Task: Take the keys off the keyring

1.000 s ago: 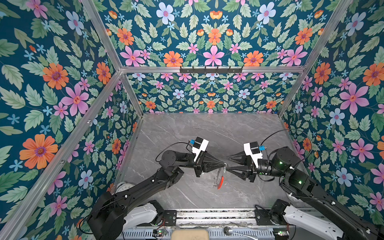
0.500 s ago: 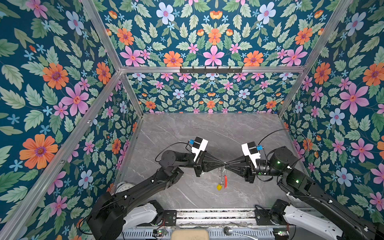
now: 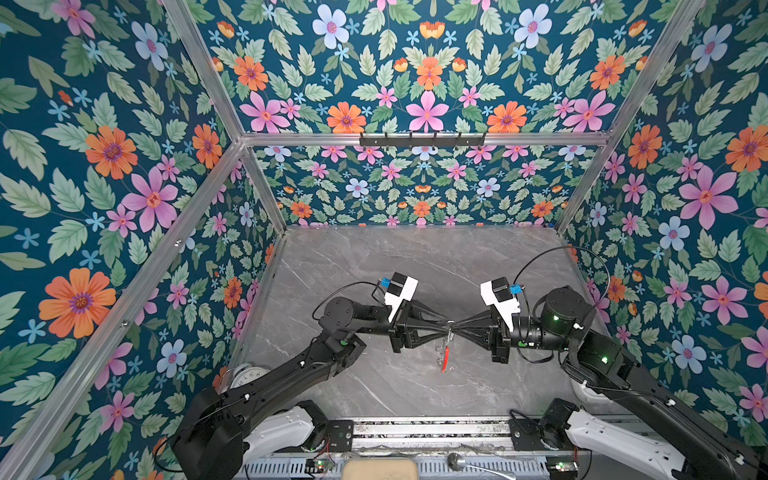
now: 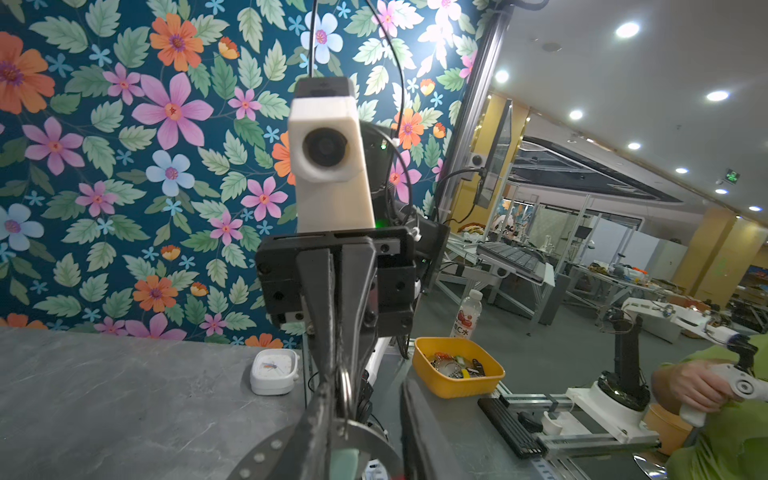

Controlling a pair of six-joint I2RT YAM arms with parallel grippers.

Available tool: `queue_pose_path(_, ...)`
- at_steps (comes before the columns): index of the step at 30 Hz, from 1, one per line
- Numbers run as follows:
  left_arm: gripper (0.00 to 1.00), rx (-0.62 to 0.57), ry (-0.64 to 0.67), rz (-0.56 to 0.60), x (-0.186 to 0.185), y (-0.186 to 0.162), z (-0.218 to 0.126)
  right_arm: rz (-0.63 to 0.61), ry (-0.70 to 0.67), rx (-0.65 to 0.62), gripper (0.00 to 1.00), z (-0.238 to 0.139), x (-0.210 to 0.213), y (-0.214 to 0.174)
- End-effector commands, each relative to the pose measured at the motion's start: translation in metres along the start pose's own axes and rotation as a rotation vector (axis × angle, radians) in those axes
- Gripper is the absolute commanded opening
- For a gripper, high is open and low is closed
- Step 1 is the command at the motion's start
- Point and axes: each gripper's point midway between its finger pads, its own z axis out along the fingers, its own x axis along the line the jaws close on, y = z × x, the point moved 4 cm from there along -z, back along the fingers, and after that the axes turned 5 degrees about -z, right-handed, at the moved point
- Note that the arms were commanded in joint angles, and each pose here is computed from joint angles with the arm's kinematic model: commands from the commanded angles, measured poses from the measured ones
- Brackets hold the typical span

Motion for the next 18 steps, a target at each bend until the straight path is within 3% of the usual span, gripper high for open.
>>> queue_pose_path(1,0.33,0.053,0.073,-0.006,0.011,-0.006,-0.001,0.052,-0.077,0.148,0.00,-0.005,-0.007,-0.018)
queue_pose_path(9,0.33,0.131,0.141,-0.024,0.020,-0.011,-0.001,0.093,-0.126,0.347,0.00,-0.004,-0.012,-0.023)
queue_pose_path(18,0.32,0.167,0.161,-0.036,0.024,-0.014,0.000,0.035,-0.177,0.465,0.00,0.006,-0.010,-0.019)
